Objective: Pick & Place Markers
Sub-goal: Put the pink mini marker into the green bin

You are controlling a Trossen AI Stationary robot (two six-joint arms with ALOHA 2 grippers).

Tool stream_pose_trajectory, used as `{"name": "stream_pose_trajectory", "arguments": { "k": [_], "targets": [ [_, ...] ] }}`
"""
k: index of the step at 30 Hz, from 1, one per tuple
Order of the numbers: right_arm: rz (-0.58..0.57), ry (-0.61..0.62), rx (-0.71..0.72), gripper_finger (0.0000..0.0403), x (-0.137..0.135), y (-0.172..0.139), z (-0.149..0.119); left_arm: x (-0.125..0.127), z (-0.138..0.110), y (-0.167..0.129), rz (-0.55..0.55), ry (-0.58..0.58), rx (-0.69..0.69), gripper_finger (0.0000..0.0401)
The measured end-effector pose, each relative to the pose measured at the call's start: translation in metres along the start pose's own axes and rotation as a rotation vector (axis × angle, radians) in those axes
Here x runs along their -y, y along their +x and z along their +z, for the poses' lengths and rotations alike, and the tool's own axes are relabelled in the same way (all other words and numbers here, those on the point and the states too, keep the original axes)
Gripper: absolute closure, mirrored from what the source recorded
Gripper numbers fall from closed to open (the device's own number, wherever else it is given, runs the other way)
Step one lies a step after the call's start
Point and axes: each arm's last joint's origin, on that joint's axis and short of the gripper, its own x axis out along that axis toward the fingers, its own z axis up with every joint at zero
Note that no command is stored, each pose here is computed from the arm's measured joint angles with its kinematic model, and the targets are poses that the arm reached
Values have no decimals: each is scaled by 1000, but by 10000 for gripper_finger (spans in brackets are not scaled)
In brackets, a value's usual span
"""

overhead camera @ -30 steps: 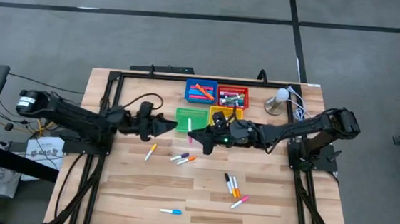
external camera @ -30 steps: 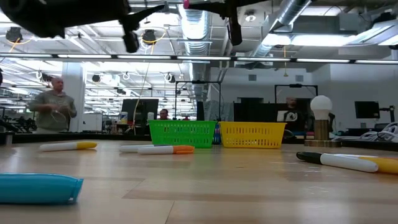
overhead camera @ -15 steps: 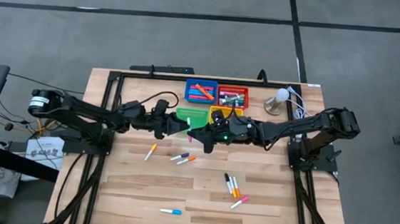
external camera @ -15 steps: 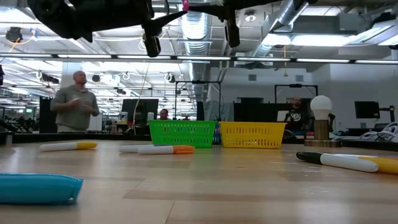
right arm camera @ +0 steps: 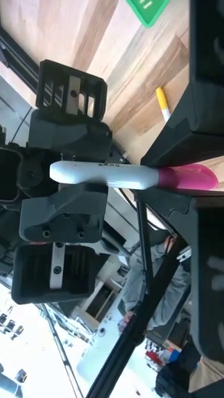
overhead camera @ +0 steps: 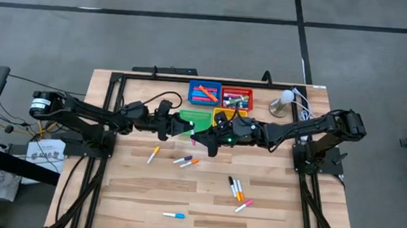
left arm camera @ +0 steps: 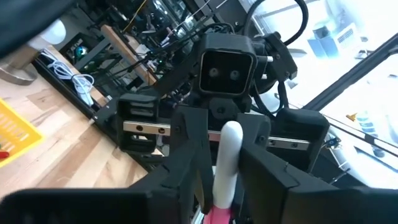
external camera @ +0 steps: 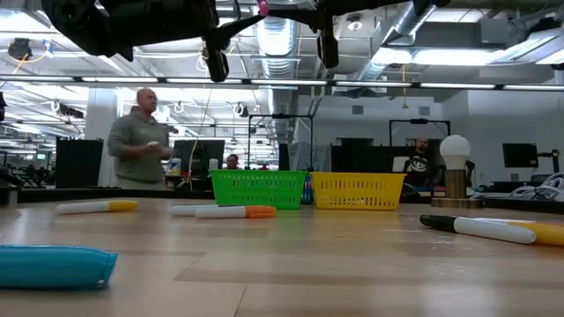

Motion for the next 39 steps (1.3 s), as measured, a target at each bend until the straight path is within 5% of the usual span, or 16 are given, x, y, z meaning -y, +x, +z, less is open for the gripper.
{"name": "stream_pose_trajectory", "arguments": {
  "k": [8,16,24,33,39],
  "targets": [
    [-10,-26,-7,355,1,0,-1,1,0,0,-16,46,-13,368],
    [-13,-39,-17,327,-1,0,-4,1,-1,0,-29,83,-34,357],
    [-10,-186,-22,275,-5,-1,-8,1,-1,0,-30,103,-35,366],
    [-149,-230,-153,191,11,-3,-16,-2,-1,0,-14,139,-47,361],
    [-281,-227,-304,171,25,-9,-30,-8,2,-1,48,201,-30,353]
  ]
}}
